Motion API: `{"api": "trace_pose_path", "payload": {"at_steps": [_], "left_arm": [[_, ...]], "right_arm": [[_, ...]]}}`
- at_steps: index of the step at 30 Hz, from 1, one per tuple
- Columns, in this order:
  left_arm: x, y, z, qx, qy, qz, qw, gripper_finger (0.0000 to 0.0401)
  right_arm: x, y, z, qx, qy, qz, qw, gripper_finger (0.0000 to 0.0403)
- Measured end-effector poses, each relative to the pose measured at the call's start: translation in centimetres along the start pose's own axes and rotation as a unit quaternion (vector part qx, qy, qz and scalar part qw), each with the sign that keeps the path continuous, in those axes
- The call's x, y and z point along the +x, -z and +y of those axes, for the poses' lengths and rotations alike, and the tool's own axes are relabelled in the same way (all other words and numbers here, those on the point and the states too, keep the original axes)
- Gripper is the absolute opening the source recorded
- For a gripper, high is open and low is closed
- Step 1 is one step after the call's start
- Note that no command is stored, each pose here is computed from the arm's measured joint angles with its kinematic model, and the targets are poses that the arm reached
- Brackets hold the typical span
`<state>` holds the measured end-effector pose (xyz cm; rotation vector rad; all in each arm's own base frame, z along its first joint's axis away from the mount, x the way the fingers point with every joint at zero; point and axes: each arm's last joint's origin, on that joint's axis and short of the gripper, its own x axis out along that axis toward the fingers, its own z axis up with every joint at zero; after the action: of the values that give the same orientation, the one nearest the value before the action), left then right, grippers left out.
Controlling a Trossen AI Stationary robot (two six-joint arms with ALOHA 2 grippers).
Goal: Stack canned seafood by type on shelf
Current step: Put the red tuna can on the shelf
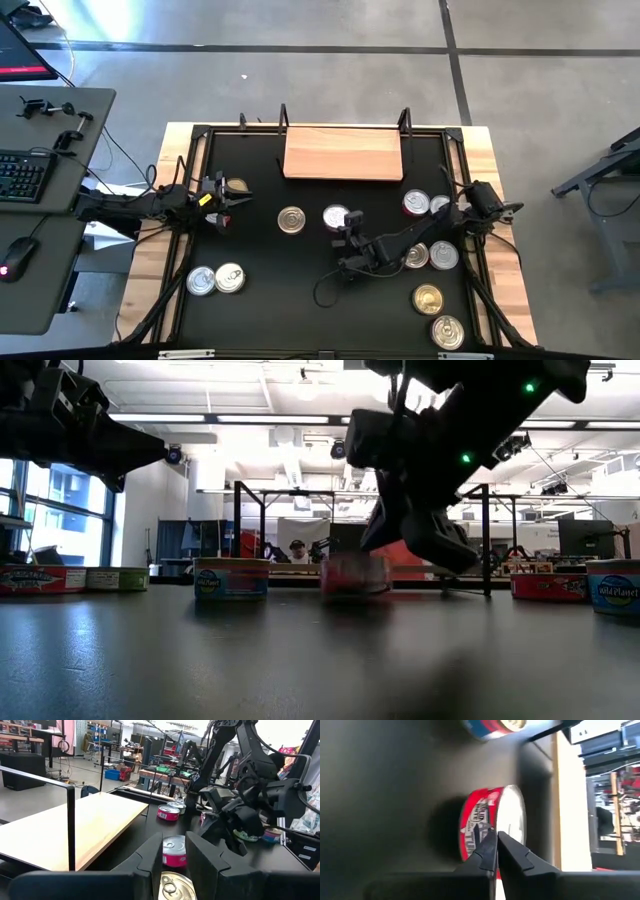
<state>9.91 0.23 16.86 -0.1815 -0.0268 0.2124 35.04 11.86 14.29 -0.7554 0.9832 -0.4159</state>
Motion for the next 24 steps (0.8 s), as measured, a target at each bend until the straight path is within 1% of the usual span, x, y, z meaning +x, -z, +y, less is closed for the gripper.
{"api": "trace_pose_path", "payload": {"at_steps": [2,5,8,11,14,17,19,21,22,24], "left_arm": [[0.0,0.0,0.0,0.000,0.000,0.000,1.000,0.0076],[0.0,0.0,0.0,0.000,0.000,0.000,1.000,0.0076],[0.0,0.0,0.0,0.000,0.000,0.000,1.000,0.0076],[0.0,0.0,0.0,0.000,0.000,0.000,1.000,0.0076],[0.0,0.0,0.0,0.000,0.000,0.000,1.000,0.0076],[0.0,0.0,0.0,0.000,-0.001,0.000,1.000,0.0076],[0.0,0.0,0.0,0.000,0.000,0.000,1.000,0.0076],[0.0,0.0,0.0,0.000,0.000,0.000,1.000,0.0076],[0.0,0.0,0.0,0.000,-0.001,0.000,1.000,0.0076],[0.0,0.0,0.0,0.000,-0.001,0.000,1.000,0.0076]], "right_arm": [[-0.1,0.0,-0.1,0.002,0.014,0.000,1.000,0.0001],[0.0,0.0,-0.2,0.007,0.011,0.000,1.000,0.0001],[0.2,0.0,-0.2,0.032,-0.014,0.002,0.999,0.0001],[0.3,0.0,-0.9,0.058,-0.051,0.008,0.997,0.0004],[0.4,0.4,-2.5,0.088,-0.084,0.025,0.992,0.0026],[1.1,1.2,-4.5,0.118,-0.078,0.062,0.988,0.0059],[2.1,1.8,-5.8,0.146,-0.066,0.091,0.983,0.0078],[3.4,2.6,-6.9,0.178,-0.070,0.124,0.974,0.0090],[4.0,3.0,-7.3,0.190,-0.083,0.140,0.968,0.0093],[5.1,3.5,-8.0,0.209,-0.125,0.160,0.956,0.0095]]}}
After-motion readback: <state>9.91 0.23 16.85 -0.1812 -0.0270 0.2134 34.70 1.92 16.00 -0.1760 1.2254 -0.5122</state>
